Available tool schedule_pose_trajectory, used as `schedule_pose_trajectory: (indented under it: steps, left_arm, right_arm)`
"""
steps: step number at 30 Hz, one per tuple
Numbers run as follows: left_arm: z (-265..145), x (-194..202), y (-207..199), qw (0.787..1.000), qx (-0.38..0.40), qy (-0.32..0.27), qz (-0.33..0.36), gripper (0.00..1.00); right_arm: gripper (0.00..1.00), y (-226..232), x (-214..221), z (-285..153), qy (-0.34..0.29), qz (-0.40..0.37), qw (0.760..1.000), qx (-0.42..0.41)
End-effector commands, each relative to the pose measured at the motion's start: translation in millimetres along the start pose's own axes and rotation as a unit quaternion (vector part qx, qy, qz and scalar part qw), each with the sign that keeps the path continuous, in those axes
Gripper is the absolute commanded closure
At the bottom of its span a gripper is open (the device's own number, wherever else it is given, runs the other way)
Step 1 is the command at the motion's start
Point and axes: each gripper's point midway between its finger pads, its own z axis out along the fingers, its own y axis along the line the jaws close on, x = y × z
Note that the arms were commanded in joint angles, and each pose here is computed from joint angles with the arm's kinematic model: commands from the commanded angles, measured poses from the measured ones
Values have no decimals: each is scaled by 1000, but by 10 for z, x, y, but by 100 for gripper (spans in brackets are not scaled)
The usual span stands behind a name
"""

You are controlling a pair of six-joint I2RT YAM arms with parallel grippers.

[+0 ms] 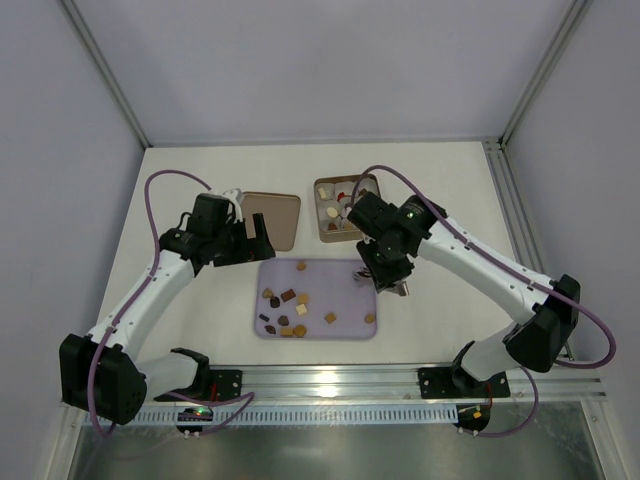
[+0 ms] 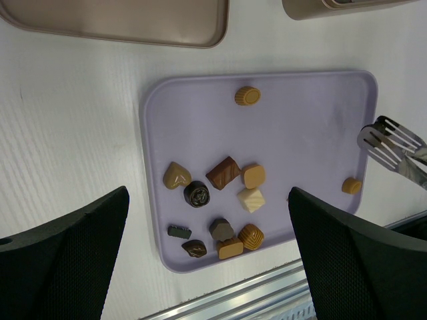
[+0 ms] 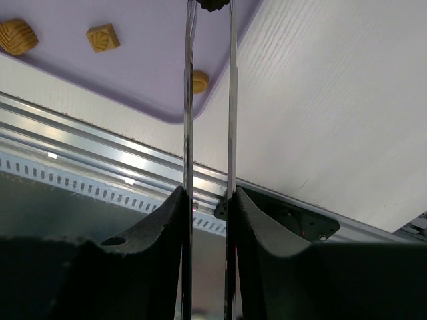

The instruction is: Pack the chocolate

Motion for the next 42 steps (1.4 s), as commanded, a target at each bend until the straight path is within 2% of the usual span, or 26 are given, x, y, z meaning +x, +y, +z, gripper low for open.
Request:
schedule_pose_trajectory:
  steps: [1,12,24,31,42]
  left_arm:
    - [-25,-47,-29,1000,5,-12,3,0]
    - [-23,-52,-27,1000,4,-11,4,0]
    - [-14,-51,-28,1000,3,-10,3,0]
    - [-3,-49,-16,1000,1,-9,3,0]
    - [17,-29,-9,1000,0,-3,1,0]
  right_arm:
    - [71,-38,-226,-169,-39,2,999,-3]
    - [71,-256,-936,-396,-112,32,993,3]
    - [71,-632,-1562,-276,-134,61,988,38]
    - [71,-785,-1641,-115,-118,69,989,49]
    - [71,-848,-1523,70,-96,74,991,49]
